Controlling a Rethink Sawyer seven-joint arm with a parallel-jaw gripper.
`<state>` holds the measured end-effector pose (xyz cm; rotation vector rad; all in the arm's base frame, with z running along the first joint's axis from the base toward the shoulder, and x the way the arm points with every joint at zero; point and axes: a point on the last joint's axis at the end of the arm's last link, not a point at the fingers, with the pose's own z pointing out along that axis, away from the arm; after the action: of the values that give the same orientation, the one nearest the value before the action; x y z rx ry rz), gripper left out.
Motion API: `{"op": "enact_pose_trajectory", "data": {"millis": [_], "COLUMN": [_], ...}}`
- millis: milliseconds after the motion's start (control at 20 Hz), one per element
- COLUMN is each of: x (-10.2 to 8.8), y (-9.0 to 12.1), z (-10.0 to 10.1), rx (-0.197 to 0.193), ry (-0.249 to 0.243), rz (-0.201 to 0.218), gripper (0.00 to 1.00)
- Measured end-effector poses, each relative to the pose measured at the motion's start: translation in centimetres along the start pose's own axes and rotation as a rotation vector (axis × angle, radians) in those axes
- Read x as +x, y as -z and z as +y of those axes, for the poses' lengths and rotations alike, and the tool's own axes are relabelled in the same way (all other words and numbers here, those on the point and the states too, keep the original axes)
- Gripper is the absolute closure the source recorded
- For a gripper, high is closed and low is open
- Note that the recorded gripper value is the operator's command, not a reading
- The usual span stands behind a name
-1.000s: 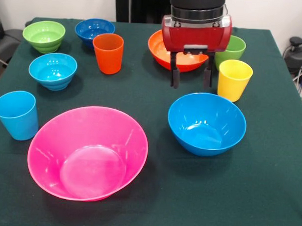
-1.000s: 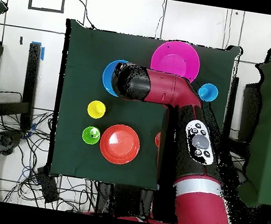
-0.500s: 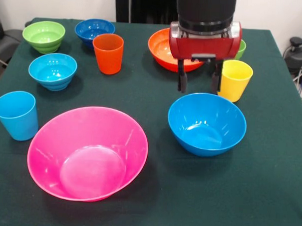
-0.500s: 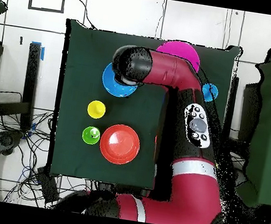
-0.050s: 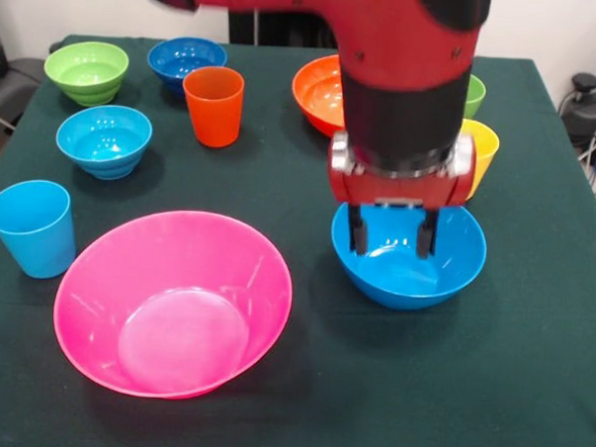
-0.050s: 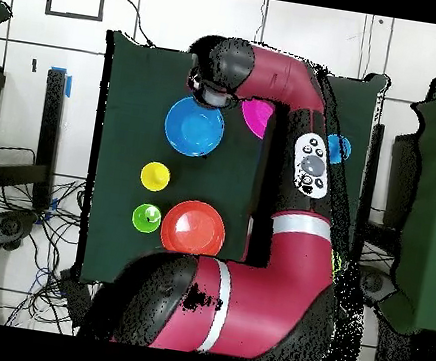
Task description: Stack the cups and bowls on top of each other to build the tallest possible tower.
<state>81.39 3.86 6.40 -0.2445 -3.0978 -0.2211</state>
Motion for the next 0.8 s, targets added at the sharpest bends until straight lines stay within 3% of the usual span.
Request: {"op": "enact_pose_trajectory", "data": {"millis": [150,300,800], "x": [0.0,1.4,7.9], "y": [-0.7,-0.9,1.8], "z": [-0.3,-0.5,0.5], "rx": [-0.002,-0.005,-0.006], "ry": [-0.005,0.000,0.045], "rz": [0.000,-0.029,-0.193], "gripper": [0.00,0.00,0.00]}}
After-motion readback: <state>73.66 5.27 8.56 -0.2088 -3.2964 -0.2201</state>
